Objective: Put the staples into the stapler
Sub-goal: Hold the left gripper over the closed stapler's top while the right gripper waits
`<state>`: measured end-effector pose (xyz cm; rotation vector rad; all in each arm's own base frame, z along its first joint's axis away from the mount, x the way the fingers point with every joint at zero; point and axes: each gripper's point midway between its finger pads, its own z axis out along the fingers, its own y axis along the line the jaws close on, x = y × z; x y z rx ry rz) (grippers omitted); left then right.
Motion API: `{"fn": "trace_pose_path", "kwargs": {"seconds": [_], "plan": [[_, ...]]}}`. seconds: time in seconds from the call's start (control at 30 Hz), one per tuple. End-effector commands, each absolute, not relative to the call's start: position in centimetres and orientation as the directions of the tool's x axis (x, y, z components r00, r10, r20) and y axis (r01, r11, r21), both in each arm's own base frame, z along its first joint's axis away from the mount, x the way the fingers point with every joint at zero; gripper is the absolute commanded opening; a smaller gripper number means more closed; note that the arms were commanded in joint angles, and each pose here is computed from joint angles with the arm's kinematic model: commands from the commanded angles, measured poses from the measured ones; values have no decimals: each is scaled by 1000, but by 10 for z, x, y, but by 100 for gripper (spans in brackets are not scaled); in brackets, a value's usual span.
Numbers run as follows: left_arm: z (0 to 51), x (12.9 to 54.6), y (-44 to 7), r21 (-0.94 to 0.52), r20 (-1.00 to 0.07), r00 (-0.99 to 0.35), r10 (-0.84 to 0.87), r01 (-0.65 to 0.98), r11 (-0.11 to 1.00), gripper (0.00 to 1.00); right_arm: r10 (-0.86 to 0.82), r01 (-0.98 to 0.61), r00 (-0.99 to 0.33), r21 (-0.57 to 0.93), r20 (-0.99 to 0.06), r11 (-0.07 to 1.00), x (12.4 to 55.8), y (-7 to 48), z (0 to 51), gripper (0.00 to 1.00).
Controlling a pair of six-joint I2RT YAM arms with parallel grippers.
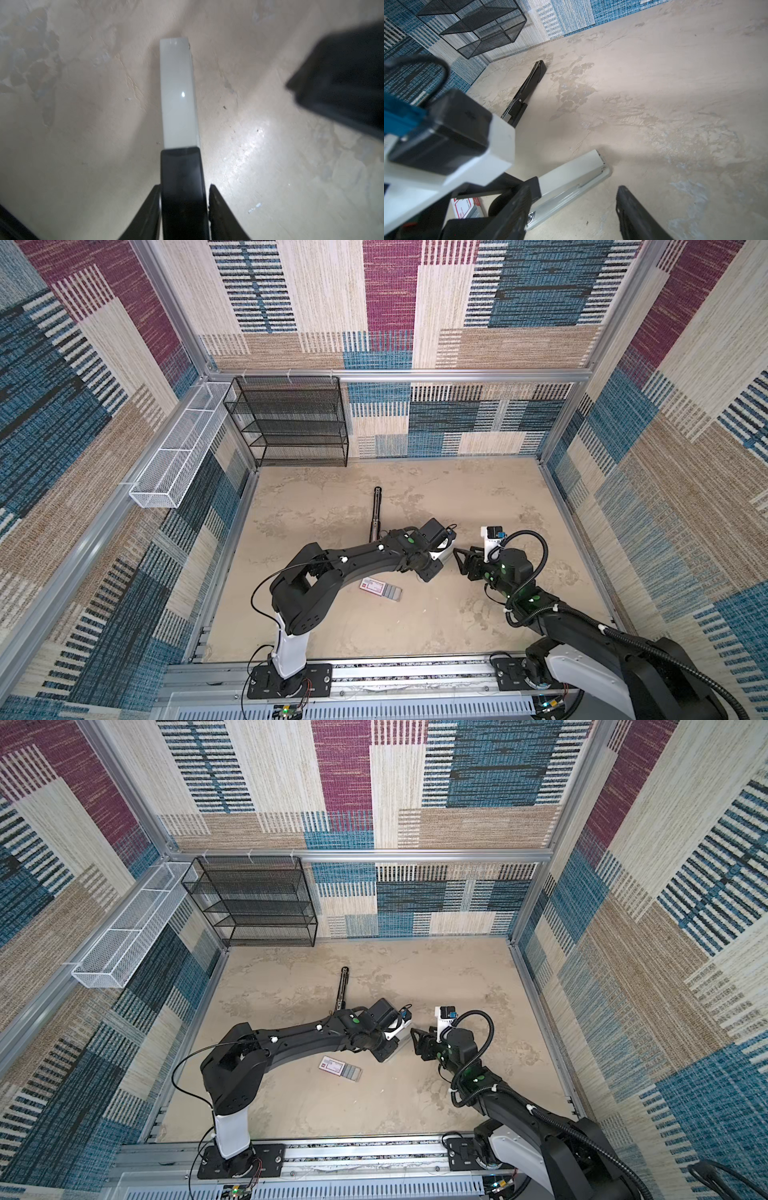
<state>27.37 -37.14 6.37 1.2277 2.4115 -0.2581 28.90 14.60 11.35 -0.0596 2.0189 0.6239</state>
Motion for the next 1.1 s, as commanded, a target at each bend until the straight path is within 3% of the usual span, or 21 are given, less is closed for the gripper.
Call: {"fn": "trace_pose_path", "kwargs": {"seconds": [0.0,0.07,0.33,0.5,0.87,1.07], "plan": [[61,274,-371,32,-428,-523,737,806,591,41,216,-306,-507,409,-834,860,289,148,116,68],[59,274,-372,27,-421,-531,735,803,596,40,216,-306,-507,409,-834,860,289,148,116,68],[52,297,-374,62,-434,-614,660,710,701,14,226,-299,-497,410,-838,862,289,145,118,68],[57,329,-373,76,-468,-679,565,607,791,8,249,-279,-489,421,-836,863,287,141,120,68],[66,398,-403,36,-497,-754,430,477,878,12,311,-240,-465,457,-829,857,280,131,124,68],[69,405,-431,-62,-495,-779,385,474,878,34,317,-234,-459,457,-830,858,279,129,125,68]]}}
